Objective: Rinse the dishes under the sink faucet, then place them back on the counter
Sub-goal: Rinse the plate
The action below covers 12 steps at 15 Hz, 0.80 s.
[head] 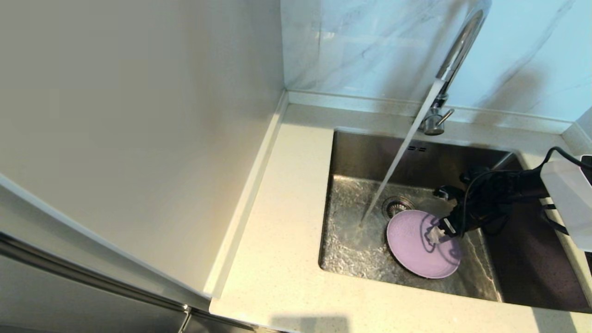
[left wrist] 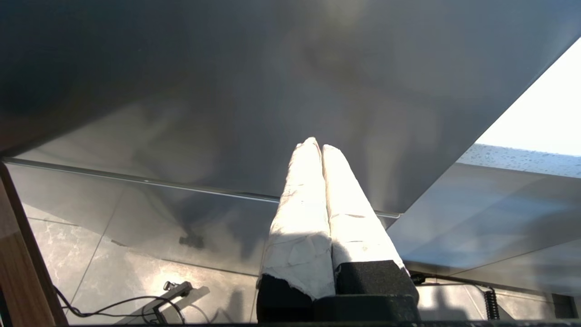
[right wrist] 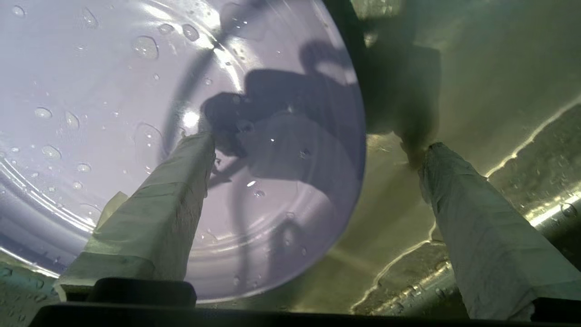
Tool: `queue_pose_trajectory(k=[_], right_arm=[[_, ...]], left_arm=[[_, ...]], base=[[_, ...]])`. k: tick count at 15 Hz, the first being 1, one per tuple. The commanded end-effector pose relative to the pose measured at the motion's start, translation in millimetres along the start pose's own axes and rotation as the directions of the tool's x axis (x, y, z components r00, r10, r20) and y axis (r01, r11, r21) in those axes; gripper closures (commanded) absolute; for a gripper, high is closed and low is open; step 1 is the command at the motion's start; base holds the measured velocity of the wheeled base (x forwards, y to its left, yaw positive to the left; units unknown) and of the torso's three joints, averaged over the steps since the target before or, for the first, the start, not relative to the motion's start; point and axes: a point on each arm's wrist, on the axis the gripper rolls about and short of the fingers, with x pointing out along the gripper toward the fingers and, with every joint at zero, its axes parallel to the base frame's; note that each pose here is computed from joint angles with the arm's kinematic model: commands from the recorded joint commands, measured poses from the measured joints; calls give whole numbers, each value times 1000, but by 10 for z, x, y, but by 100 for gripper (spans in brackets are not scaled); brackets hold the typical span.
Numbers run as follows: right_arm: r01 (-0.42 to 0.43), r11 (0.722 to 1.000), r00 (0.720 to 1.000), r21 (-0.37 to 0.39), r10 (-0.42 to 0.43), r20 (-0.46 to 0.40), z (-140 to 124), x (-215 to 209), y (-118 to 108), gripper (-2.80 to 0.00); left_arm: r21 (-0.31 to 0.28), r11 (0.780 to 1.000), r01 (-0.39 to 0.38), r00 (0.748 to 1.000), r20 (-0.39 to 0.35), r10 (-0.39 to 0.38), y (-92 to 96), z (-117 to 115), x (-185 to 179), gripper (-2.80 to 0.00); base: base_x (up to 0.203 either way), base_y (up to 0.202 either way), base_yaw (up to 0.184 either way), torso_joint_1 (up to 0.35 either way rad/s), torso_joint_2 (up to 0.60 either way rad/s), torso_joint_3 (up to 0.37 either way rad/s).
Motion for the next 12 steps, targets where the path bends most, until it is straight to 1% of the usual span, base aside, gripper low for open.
queue_pose_trajectory(k=[1, 2, 4, 10, 12], right_arm=[[2, 1000, 1000, -5, -2, 6, 23, 21, -9, -280], [5, 1000, 1000, -5, -4, 10, 34, 30, -16, 0], [16, 1000, 1000, -5, -16, 4, 34, 51, -22, 0], [11, 1000, 1000, -10, -11, 0, 30, 89, -9, 0], [19, 1000, 1000, -9, -19, 13, 61, 58, -20, 0]], left_arm=[[0, 1000, -1, 1000, 0, 1, 0, 0, 0, 0], [0, 1000, -1, 1000, 0, 1, 0, 0, 0, 0], [0, 1000, -1, 1000, 0, 1, 0, 0, 0, 0], [0, 1000, 1, 1000, 0, -1, 0, 0, 0, 0], [0, 1000, -1, 1000, 0, 1, 0, 0, 0, 0]], base=[[0, 0, 0, 0, 0, 0], [0, 0, 0, 0, 0, 0], [0, 0, 0, 0, 0, 0], [0, 0, 0, 0, 0, 0], [0, 0, 0, 0, 0, 0]])
